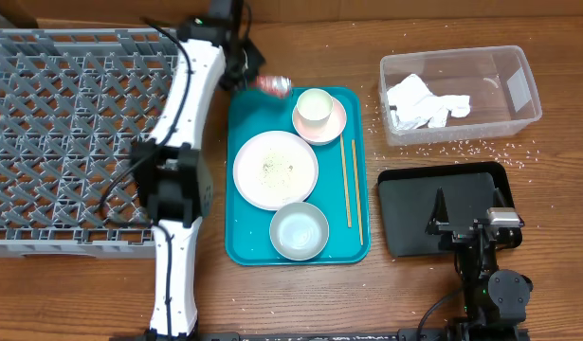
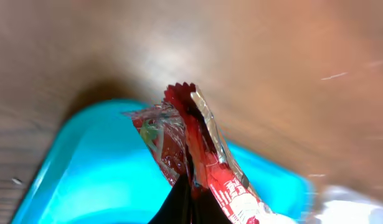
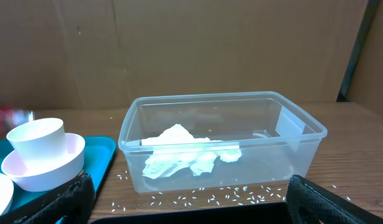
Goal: Sort waste into correct bins and load items into the dishwasher
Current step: 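Carry the red wrapper with the left gripper and drop it into the bin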
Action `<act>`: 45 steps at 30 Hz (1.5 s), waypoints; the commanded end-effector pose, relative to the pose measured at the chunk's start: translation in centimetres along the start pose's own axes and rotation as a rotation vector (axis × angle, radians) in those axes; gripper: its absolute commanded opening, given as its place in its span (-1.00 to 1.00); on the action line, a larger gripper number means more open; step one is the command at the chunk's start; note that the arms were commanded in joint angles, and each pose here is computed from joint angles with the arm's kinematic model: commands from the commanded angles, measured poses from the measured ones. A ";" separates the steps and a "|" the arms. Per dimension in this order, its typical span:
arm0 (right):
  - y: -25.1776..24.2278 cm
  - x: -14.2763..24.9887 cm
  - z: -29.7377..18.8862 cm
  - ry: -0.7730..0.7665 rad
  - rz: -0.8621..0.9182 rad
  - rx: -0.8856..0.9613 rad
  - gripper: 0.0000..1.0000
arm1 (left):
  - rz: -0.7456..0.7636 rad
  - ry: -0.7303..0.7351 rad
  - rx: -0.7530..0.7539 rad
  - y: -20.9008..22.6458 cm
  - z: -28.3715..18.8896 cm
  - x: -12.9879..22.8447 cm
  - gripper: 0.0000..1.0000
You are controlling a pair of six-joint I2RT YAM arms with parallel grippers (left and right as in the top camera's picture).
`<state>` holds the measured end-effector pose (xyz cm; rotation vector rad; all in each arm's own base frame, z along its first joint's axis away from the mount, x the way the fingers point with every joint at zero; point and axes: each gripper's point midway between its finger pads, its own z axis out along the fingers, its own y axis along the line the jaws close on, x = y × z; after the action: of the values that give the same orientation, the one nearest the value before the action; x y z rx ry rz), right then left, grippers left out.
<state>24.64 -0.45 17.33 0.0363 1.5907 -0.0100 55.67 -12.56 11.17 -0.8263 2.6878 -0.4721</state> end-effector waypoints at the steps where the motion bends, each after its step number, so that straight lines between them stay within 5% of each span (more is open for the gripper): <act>1: -0.2 0.2 0.0 -0.004 0.000 0.009 1.00 | 0.068 -0.252 0.153 -5.0 -10.8 -3.2 -0.92; 5: -0.2 0.1 0.0 -0.005 0.000 0.009 1.00 | 0.126 -0.296 0.284 -9.2 -13.5 -2.1 -0.92; 11: -0.2 0.1 0.0 -0.005 0.000 0.009 1.00 | 0.273 -0.193 0.430 -16.4 -12.2 5.6 -0.92; 17: -0.2 0.2 0.0 -0.004 0.000 0.009 1.00 | 0.394 -0.207 0.440 -21.8 -7.8 13.4 -0.92; 23: -0.2 0.1 0.0 -0.005 0.000 0.009 1.00 | 0.495 -0.331 0.352 -23.6 -2.9 17.6 -0.89; 26: -0.2 0.2 0.0 -0.004 0.000 0.009 1.00 | 0.614 -0.343 0.357 -24.5 -1.2 19.6 -0.46; 28: -0.2 0.1 0.0 -0.005 0.000 0.009 1.00 | 0.663 -0.349 0.358 -24.8 -0.7 20.3 0.28; 36: -0.2 0.1 0.0 -0.005 0.000 0.009 1.00 | 0.798 -0.418 0.351 -25.1 -4.4 18.7 0.64; 42: -0.2 0.1 0.0 -0.005 0.000 0.009 1.00 | 0.953 -0.460 0.283 -22.5 -13.4 16.4 0.99; 45: -0.2 0.1 0.0 -0.005 0.000 0.009 1.00 | 1.060 -0.463 0.212 -19.6 -17.6 15.0 1.00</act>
<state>24.64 -0.44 17.33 0.0366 1.5903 -0.0091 48.24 -36.68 22.94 0.4044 2.3379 -0.2987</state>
